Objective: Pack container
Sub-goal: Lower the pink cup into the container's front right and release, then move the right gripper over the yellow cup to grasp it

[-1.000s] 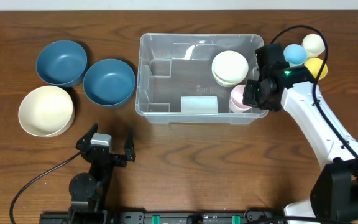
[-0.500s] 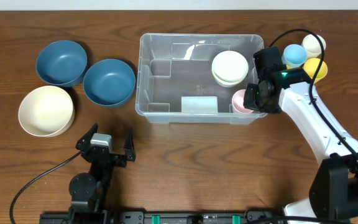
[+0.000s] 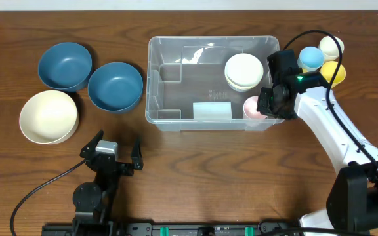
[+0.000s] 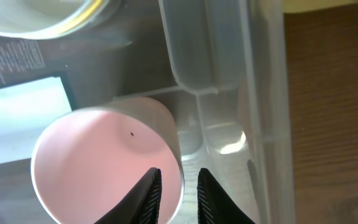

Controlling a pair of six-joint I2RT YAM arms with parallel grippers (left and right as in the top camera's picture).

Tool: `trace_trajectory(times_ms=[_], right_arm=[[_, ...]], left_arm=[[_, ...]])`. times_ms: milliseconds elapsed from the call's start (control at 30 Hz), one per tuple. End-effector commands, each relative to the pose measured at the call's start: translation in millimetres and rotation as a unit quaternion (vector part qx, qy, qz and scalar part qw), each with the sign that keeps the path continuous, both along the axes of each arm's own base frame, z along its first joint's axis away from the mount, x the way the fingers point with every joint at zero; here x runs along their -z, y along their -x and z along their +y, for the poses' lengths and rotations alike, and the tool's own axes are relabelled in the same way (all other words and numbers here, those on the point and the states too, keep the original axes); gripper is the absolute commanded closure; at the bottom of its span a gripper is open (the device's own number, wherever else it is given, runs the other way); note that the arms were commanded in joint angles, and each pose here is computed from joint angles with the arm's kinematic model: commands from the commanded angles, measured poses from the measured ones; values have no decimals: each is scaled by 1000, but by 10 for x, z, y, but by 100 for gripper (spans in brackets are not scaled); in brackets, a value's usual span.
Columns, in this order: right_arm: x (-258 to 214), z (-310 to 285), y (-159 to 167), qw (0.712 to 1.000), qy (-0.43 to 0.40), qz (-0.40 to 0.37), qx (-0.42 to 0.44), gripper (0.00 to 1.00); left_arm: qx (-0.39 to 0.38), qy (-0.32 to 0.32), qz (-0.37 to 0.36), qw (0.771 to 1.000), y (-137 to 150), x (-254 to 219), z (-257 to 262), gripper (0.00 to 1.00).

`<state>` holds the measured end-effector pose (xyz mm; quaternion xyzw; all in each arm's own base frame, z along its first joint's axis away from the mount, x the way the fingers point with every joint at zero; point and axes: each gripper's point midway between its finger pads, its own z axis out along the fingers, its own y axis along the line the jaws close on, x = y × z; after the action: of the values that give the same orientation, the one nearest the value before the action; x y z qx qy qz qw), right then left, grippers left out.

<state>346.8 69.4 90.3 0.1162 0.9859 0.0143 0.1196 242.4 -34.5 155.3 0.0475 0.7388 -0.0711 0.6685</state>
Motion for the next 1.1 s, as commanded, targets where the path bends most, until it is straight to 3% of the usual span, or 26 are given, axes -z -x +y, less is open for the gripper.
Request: trace_trajectory(times_ms=[0, 533, 767, 1067], right_arm=[[-3, 43, -29, 1000, -1, -6, -19, 78], [-360, 139, -308, 997, -11, -59, -50, 77], [-781, 145, -500, 993, -12, -100, -66, 62], [-1265, -715, -653, 987, 17, -133, 88, 52]], left_arm=[[6, -9, 22, 1000, 9, 156, -15, 2], [6, -9, 22, 1000, 9, 156, -15, 2], [6, -9, 22, 1000, 9, 156, -15, 2], [6, -9, 22, 1000, 9, 156, -15, 2]])
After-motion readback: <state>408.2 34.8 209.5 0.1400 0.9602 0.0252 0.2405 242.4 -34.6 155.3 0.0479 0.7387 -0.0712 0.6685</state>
